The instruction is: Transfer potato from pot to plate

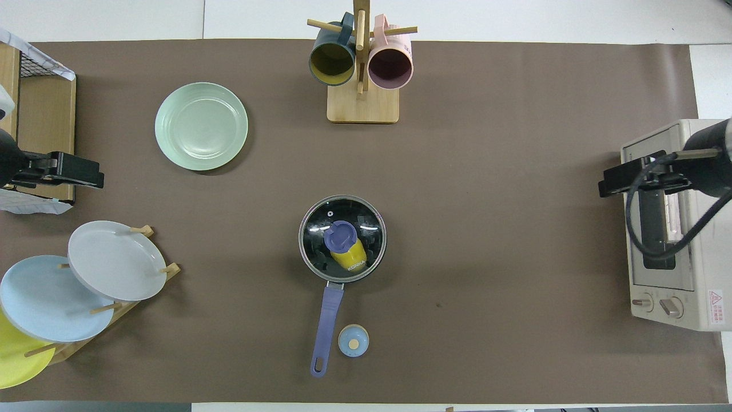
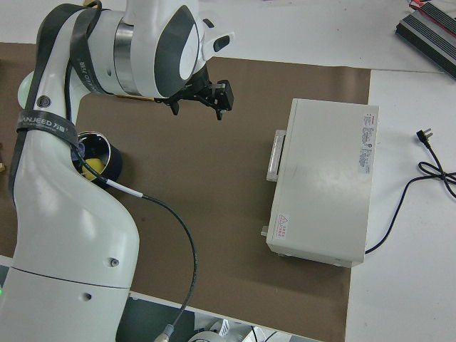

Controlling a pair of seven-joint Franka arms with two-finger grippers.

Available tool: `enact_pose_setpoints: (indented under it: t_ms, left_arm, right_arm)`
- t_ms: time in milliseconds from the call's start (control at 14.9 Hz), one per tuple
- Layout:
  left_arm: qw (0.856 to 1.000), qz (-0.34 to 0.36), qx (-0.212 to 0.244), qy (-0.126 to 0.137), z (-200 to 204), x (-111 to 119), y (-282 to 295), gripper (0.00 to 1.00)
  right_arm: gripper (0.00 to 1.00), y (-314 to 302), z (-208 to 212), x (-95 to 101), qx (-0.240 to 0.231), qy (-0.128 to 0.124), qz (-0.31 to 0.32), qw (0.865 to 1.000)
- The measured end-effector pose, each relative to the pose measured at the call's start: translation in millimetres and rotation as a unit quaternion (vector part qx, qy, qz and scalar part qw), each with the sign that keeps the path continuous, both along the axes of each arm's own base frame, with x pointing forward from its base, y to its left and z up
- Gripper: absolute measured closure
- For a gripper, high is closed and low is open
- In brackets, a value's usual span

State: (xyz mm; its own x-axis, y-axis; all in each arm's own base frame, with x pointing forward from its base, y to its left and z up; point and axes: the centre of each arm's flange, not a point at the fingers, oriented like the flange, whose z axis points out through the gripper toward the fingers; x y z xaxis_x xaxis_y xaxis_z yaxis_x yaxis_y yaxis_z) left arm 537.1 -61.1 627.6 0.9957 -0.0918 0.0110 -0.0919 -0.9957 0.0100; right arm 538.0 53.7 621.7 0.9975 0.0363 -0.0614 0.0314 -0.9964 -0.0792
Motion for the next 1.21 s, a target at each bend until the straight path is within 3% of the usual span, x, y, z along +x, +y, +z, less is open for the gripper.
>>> enact_pose_setpoints:
  t_ms: [268, 536, 737, 938, 1206]
  left_arm:
    - [1.0, 0.0, 0.0, 0.0, 0, 0, 0, 0.0]
    - [1.0, -0.001, 0.0, 0.0, 0, 0, -1, 0.0]
    - [1.0, -0.001, 0.0, 0.0, 0, 0, -1, 0.0]
    - [1.0, -0.001, 0.0, 0.0, 0, 0, -1, 0.0]
    - [1.0, -0.001, 0.0, -0.001, 0, 0, -1, 0.0]
  right_arm:
    - [0.0, 133, -16, -10.5, -0.002, 0.002, -0.024, 1.0]
    - [0.0, 214, -51, 2.2, -0.011, 0.008, -0.055, 0.998]
    - [0.0, 281, -71, 0.7, 0.001, 0.0, -0.089, 0.996]
    - [0.0, 337, -100, -10.1, -0.001, -0.021, -0.096, 0.995]
    - [0.0, 378, -139, -33.8, -0.021, -0.022, -0.06, 0.998]
